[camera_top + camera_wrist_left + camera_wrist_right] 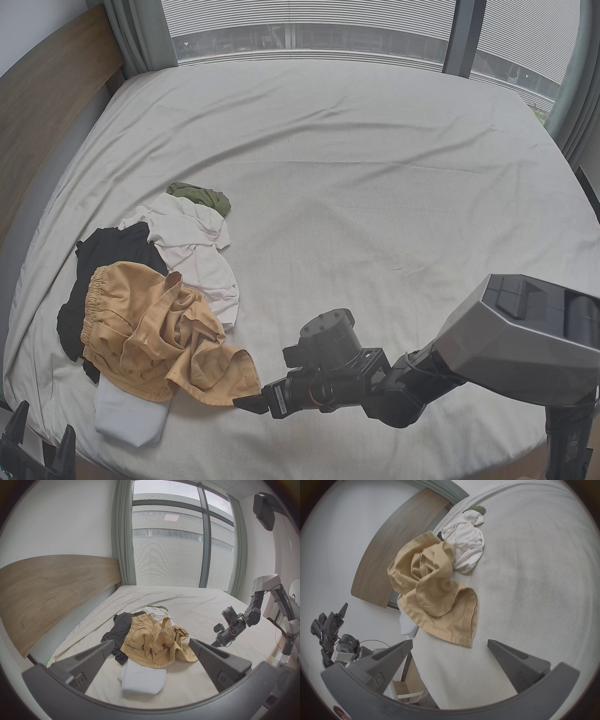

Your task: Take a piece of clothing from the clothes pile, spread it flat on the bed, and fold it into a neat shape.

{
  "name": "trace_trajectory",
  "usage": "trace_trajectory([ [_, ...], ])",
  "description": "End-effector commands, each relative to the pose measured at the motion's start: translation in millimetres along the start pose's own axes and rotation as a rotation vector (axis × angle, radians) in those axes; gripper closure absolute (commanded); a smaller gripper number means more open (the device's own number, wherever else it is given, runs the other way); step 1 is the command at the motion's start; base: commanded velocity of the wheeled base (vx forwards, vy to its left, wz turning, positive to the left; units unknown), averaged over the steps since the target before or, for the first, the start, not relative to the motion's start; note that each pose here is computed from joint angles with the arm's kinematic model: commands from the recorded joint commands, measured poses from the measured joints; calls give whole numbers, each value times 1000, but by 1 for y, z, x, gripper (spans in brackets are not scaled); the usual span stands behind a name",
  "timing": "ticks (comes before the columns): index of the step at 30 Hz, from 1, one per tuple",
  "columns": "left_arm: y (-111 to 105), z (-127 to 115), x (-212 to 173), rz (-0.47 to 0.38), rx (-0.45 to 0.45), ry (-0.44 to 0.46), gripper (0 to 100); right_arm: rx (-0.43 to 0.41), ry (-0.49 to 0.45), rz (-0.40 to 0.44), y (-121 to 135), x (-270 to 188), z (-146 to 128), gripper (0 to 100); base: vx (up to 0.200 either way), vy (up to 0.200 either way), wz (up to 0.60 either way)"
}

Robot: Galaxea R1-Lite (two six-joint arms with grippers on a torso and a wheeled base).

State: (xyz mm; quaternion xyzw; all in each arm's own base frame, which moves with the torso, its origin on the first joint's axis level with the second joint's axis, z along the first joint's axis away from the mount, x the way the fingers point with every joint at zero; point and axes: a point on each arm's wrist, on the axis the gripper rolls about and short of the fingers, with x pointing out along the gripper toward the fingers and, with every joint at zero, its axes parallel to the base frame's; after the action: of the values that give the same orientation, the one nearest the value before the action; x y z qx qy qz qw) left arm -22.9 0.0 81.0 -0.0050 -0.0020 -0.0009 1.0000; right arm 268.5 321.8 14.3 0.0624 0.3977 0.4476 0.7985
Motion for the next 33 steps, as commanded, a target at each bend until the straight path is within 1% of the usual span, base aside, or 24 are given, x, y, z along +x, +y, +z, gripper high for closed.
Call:
trace_trajectory([
  [1, 0, -5, 0, 0, -1, 1, 0, -7, 22, 0, 2, 16, -9, 0, 0, 0, 0],
  [8, 0, -5, 0, 0, -1, 1, 0, -14, 13, -1, 4, 29, -9, 0, 0, 0, 0],
  [17, 0, -5, 0, 0, -2, 1, 0, 1, 3, 10, 7, 38, -9, 0, 0, 0, 0],
  [20, 0, -5, 0, 0, -2, 1, 0, 1, -20, -16, 6, 41, -7, 0, 0, 0, 0],
  [22, 0, -5, 0, 0, -2, 1, 0, 5, -28, -19, 6, 41, -6, 0, 0, 0, 0],
  [23, 0, -5, 0, 0, -2, 1, 0, 7, -37, -17, 6, 42, -5, 100, 0, 0, 0],
  [28, 0, -5, 0, 0, -2, 1, 0, 11, -56, -14, 4, 45, -5, 100, 0, 0, 0],
  [33, 0, -5, 0, 0, -1, 1, 0, 18, -71, -40, 2, 43, -3, 100, 0, 0, 0],
])
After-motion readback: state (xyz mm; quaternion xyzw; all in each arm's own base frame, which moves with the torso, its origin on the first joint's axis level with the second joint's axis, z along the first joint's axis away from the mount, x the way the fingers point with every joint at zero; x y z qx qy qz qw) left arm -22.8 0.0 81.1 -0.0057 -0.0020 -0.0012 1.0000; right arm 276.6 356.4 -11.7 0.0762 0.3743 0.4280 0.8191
